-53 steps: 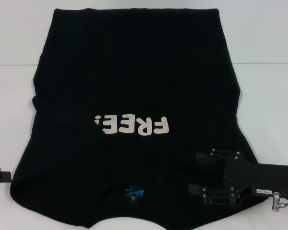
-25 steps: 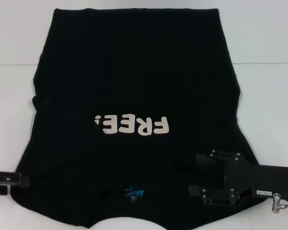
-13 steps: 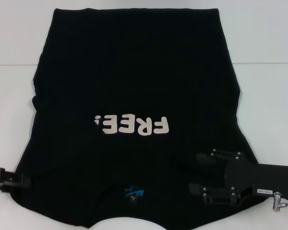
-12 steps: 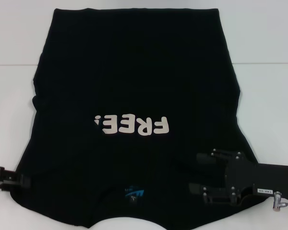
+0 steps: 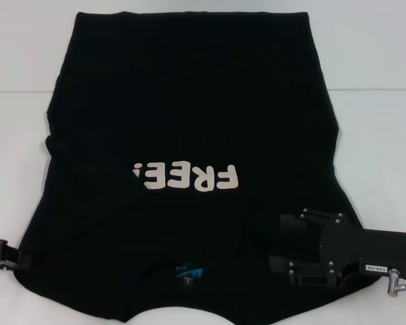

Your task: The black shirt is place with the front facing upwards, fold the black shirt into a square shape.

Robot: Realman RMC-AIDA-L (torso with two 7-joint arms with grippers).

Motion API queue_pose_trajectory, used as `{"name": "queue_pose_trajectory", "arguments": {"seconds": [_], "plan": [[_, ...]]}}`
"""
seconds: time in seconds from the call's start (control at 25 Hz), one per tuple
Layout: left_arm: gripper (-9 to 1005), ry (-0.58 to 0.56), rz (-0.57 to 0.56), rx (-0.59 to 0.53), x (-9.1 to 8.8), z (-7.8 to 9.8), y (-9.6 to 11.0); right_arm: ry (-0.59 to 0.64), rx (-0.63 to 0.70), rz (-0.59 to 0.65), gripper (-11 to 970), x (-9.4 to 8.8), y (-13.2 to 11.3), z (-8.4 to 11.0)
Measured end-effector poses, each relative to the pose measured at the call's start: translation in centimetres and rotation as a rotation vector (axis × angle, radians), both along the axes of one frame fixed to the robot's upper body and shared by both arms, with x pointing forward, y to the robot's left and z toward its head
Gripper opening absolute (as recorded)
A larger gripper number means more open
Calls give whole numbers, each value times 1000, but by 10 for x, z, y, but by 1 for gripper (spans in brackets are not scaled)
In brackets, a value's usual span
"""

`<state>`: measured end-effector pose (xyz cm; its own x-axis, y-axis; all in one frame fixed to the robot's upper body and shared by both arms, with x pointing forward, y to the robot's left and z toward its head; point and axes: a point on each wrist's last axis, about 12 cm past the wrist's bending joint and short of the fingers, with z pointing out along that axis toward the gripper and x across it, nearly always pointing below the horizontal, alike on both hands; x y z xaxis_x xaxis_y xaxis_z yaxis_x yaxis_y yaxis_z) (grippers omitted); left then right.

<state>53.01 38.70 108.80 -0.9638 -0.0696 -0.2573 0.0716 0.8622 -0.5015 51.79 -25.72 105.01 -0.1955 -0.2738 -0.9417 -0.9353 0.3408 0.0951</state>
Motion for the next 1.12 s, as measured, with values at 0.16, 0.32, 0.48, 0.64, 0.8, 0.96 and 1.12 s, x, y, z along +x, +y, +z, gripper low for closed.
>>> {"name": "queue_pose_trajectory", "arguments": {"seconds": [0.16, 0.32, 0.48, 0.64, 0.8, 0.96, 1.12], "plan": [[187, 2, -13, 2, 0, -1, -2, 1, 3, -2, 826, 0, 0, 0], [78, -7, -9, -10, -1, 0, -1, 24, 13, -17, 825, 2, -3, 3], [34, -14, -16, -13, -1, 1, -1, 90, 19, -49, 824, 10, -11, 12], [34, -22, -34, -10, 0, 2, -1, 254, -10, -151, 822, 28, -30, 39], [34, -29, -57, -12, 0, 4, 0, 481, -100, -296, 821, 49, -53, 76], [34, -31, -62, -13, 0, 7, 2, 744, -201, -435, 820, 66, -71, 107], [35, -29, -64, -15, 0, 8, 2, 912, -275, -519, 818, 67, -77, 114]]}}
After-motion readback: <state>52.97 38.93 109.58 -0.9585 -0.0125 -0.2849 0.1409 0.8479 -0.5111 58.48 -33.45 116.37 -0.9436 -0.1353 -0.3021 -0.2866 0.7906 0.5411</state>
